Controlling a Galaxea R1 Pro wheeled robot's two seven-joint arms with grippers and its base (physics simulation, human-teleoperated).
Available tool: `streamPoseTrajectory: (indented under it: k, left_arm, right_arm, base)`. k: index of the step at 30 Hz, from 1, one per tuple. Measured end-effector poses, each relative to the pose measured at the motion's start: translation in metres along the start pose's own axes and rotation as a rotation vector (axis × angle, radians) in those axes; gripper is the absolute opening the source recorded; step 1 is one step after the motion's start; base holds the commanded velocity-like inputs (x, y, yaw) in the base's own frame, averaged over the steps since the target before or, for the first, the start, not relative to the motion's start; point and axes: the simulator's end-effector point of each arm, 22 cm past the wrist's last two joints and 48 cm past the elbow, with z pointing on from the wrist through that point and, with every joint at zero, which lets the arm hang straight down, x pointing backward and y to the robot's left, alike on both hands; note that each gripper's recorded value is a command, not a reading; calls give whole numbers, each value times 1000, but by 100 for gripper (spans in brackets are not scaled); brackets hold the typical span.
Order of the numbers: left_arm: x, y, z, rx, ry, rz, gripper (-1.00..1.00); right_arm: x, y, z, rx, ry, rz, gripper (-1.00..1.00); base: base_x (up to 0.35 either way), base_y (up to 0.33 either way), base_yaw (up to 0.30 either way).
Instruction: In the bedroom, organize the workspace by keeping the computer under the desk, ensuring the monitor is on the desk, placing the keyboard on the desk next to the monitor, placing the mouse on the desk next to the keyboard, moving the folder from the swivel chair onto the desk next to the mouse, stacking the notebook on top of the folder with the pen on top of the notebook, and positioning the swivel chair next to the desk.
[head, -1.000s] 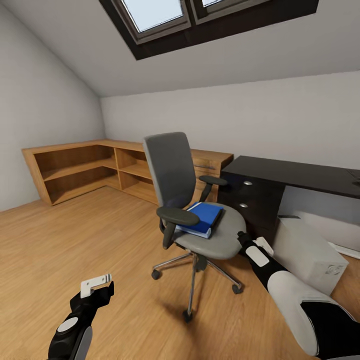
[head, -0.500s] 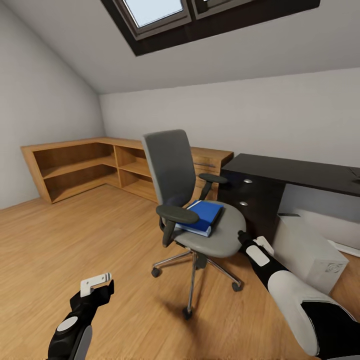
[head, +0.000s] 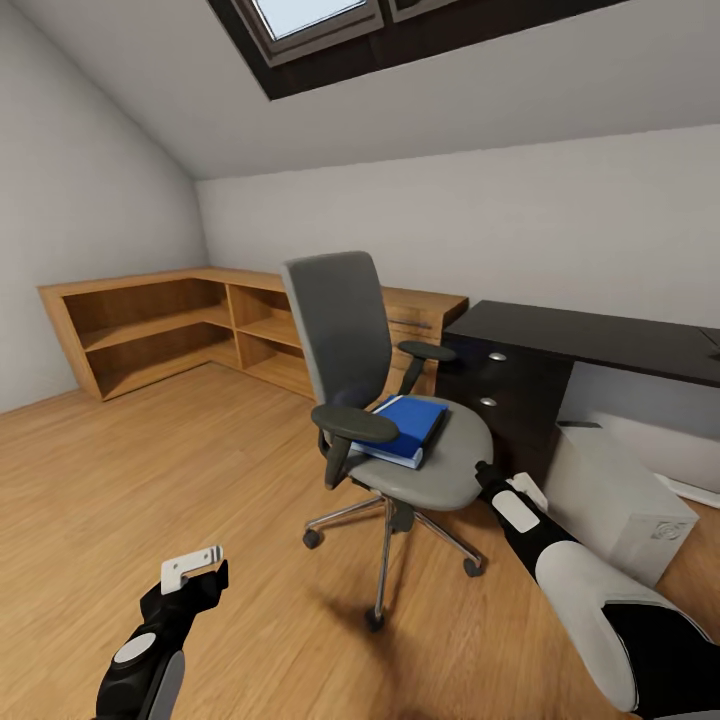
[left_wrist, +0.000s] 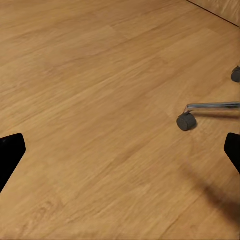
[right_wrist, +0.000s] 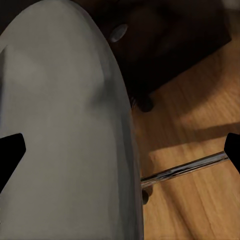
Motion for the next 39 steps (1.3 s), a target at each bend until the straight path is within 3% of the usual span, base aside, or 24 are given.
streamPoseTrajectory:
  k: [14, 39]
  left_arm:
    - [1, 1, 0, -2, 1, 4, 100]
    - [1, 0, 1, -1, 2, 6, 100]
  right_arm:
    - [0, 0, 0, -1, 0, -1, 100]
    - [0, 0, 0, 1, -2, -1, 100]
  base:
    - [145, 0, 121]
    - [-1, 0, 147]
